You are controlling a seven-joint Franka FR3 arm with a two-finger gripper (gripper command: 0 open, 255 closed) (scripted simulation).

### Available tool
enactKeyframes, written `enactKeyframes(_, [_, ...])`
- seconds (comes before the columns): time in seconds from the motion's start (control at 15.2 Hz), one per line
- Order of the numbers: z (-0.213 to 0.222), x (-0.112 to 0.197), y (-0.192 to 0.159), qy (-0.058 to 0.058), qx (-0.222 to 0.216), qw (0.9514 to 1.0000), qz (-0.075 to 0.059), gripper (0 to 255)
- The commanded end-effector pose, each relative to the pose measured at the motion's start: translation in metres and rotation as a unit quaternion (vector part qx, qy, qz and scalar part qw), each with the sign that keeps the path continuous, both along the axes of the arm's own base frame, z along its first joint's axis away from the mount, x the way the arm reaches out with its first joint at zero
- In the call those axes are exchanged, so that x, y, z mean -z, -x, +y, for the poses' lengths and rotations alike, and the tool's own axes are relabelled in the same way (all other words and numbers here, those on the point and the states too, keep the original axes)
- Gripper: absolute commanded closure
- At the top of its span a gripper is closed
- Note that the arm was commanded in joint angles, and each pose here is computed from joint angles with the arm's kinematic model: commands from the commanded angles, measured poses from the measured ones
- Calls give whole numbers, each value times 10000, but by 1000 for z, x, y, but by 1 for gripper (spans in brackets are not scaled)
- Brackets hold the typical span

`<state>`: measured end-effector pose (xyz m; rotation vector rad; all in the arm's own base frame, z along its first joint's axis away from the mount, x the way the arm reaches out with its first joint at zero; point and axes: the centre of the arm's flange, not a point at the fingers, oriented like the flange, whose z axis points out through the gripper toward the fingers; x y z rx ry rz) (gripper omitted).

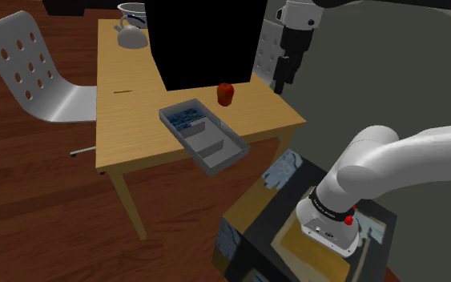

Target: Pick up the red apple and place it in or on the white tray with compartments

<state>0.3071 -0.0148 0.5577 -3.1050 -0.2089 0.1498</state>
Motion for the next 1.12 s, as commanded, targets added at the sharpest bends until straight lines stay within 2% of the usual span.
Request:
enactKeyframes(0.0, [0, 0, 0, 0, 0, 10000, 0, 0])
enactKeyframes(1.06, [-77, 72, -174, -73, 5, 9995, -317, 0])
